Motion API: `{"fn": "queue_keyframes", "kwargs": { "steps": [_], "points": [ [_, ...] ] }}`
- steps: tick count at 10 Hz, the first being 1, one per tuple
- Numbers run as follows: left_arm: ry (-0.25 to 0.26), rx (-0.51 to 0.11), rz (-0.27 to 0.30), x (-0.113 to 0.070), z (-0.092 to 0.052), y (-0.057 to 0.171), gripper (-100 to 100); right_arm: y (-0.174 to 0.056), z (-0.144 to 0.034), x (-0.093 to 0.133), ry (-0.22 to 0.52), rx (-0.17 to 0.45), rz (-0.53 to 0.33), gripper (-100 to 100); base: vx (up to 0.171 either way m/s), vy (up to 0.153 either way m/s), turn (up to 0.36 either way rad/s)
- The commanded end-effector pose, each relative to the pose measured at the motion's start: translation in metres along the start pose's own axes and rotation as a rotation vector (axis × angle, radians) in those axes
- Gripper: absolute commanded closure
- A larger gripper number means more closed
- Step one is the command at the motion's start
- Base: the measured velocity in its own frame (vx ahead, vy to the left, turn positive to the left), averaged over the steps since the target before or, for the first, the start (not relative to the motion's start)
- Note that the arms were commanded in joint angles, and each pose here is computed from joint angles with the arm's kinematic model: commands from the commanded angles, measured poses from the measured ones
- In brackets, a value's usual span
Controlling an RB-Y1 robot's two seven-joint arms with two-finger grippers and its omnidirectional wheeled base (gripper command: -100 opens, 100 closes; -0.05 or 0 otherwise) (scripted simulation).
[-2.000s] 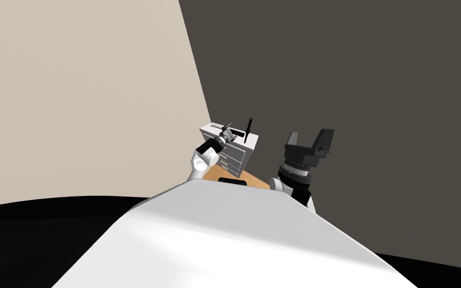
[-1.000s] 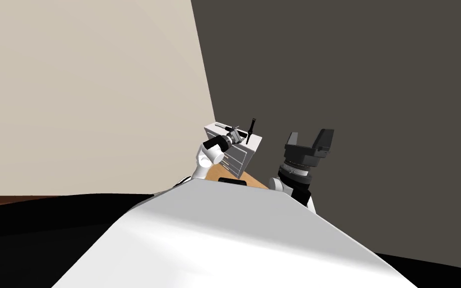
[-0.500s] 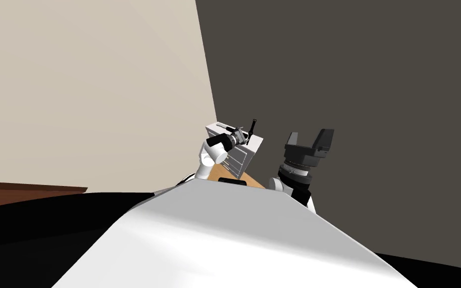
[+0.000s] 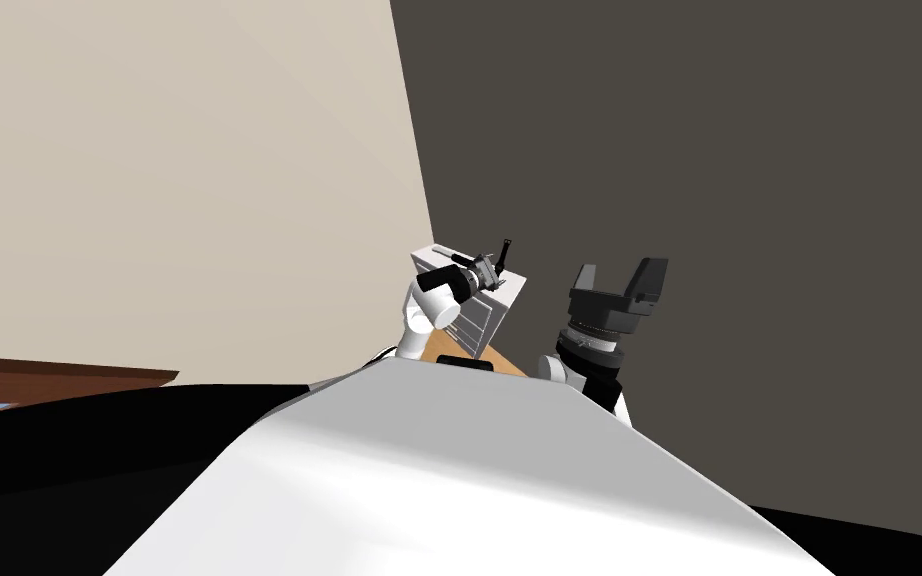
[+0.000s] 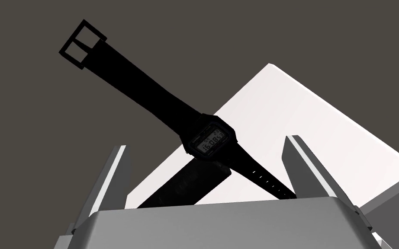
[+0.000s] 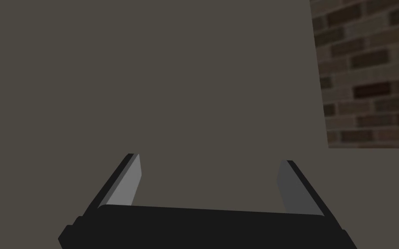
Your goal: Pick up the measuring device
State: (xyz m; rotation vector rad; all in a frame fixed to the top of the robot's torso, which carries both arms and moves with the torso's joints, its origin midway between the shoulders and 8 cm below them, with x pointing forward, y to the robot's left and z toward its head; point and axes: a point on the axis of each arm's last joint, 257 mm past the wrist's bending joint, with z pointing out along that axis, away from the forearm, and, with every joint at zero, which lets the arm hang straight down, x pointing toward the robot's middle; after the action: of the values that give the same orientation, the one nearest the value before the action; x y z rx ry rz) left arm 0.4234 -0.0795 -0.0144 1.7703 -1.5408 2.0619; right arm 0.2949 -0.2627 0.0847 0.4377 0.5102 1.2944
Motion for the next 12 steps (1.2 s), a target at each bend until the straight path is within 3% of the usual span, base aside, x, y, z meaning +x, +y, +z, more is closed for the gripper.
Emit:
{"fn": "queue_keyframes", "kwargs": {
  "steps": [1,3,4,7,8,10,11,12],
  "points": [
    [-0.008,0.069,0.041,-0.005,0.009,-0.031,-100,0.0,0.0,0.0,0.0,0.0,0.0,0,-0.111,0.058,-0.38],
    [-0.062,0.079,0.018,-0.031,0.015,-0.042,-100,0.0,0.0,0.0,0.0,0.0,0.0,0,-0.095,0.081,-0.221],
    [-0.052,0.145,0.066,-0.026,0.02,-0.072,-100,0.0,0.0,0.0,0.0,0.0,0.0,0,-0.088,0.082,-0.32],
    [-0.121,0.155,0.031,-0.061,0.025,-0.084,-100,0.0,0.0,0.0,0.0,0.0,0.0,0,-0.049,0.038,-0.13],
    [-0.123,0.212,0.071,-0.061,0.029,-0.111,-100,0.0,0.0,0.0,0.0,0.0,0.0,0,-0.079,0.034,-0.333],
    [-0.179,0.228,0.036,-0.091,0.031,-0.126,-100,0.0,0.0,0.0,0.0,0.0,0.0,0,-0.091,0.059,-0.243],
    [-0.173,0.286,0.079,-0.086,0.033,-0.155,-100,0.0,0.0,0.0,0.0,0.0,0.0,0,-0.122,0.072,-0.349],
    [-0.203,0.294,0.057,-0.103,0.032,-0.163,-100,0.0,0.0,0.0,0.0,0.0,0.0,0,-0.123,0.064,-0.314]
  ]
}}
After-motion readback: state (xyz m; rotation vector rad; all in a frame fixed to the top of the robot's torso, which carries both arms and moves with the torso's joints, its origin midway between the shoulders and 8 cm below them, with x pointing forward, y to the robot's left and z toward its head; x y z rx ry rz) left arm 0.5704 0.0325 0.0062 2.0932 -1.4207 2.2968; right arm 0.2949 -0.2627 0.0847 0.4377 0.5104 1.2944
